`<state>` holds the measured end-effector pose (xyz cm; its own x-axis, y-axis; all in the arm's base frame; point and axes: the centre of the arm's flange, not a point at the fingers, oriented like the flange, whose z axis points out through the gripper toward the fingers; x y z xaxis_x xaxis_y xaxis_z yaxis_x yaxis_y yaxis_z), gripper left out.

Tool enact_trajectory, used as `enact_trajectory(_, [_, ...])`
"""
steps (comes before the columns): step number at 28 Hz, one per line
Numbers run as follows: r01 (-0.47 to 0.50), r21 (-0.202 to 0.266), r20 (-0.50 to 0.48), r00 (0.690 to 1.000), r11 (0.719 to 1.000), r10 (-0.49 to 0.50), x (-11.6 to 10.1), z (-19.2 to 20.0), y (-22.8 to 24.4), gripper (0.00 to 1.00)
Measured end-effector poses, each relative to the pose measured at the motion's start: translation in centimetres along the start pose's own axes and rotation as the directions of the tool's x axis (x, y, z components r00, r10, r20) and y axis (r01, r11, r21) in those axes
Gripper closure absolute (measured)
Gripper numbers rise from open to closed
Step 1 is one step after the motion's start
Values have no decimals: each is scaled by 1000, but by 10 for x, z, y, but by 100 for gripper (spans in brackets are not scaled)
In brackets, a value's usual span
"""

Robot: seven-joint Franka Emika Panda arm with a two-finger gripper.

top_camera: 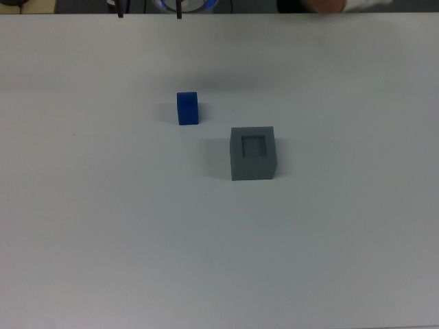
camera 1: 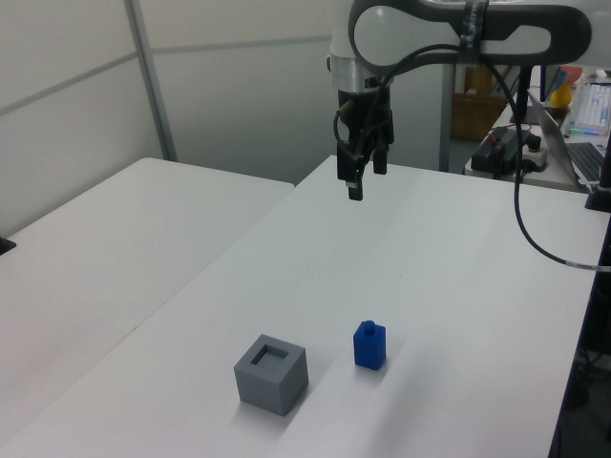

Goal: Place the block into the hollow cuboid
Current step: 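Lower the open gripper down onto the blue block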

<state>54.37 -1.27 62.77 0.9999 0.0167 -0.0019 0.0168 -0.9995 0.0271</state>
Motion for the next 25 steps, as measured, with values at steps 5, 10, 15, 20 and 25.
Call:
enact_trajectory(5, [2,64,-24,1000,998,0,5,11,-8,0])
enact_trajectory(10, [13,84,-23,1000,996,-11,11,58,-20,0])
enact_trajectory(15, [45,81,0,999,996,-45,8,116,-42,0])
enact_trajectory(20, [85,48,34,996,995,-86,-1,170,-58,0])
enact_trajectory(25, [104,21,71,992,994,-105,-8,222,-60,0])
